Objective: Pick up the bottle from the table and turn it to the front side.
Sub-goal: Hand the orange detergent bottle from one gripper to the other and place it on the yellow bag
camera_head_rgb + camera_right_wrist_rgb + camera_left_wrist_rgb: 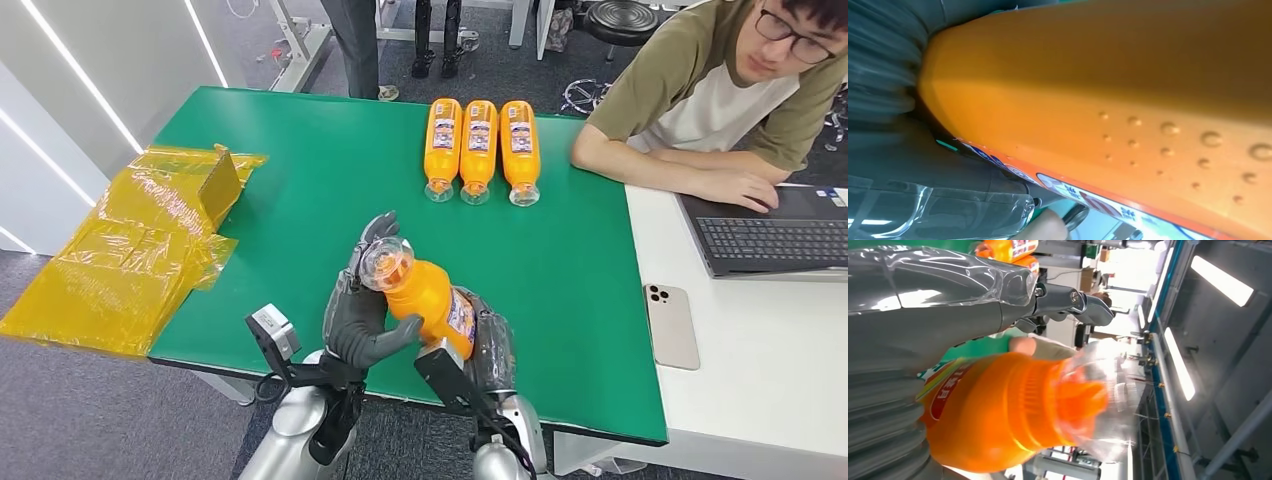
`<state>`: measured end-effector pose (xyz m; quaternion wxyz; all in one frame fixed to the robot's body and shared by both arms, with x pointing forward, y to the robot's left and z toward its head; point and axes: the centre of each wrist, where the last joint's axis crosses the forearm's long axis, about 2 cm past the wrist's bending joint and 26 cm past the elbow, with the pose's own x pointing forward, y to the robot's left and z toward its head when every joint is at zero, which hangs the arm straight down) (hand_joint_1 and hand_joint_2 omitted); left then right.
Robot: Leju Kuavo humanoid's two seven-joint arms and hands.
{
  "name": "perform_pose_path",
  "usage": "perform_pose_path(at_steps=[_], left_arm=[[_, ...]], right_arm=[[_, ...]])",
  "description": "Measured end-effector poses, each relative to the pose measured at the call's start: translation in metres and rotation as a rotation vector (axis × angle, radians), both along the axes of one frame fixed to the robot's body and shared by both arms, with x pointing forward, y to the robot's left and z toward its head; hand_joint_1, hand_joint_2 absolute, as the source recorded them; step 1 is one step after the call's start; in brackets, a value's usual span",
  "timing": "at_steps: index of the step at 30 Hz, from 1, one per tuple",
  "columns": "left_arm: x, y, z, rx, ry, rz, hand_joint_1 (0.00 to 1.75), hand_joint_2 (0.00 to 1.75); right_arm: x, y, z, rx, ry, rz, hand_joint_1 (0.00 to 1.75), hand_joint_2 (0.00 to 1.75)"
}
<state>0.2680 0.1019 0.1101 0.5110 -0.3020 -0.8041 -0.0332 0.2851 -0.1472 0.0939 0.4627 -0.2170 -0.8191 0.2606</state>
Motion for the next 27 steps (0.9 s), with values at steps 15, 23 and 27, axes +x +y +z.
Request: perform_pose_path(at_steps=[15, 23, 27], left_arm=[[-0.001, 0.005, -0.014, 0.01, 0.039, 0.014, 0.0, 1.75], [0.0, 0.014, -0.017, 0.004, 0.042, 0.053, 0.0, 1.75], [0.0, 0.017, -0.019, -0.004, 0.046, 0.071, 0.1, 1.75]], right_arm=[[0.007, 0.012, 0.007, -0.17, 0.176, 0.117, 1.75, 1.75], [0.006, 0.012, -0.002, -0.241, 0.233, 0.161, 1.75, 1.75], [0.004, 0.014, -0.005, -0.274, 0.24, 0.189, 1.75, 1.75]])
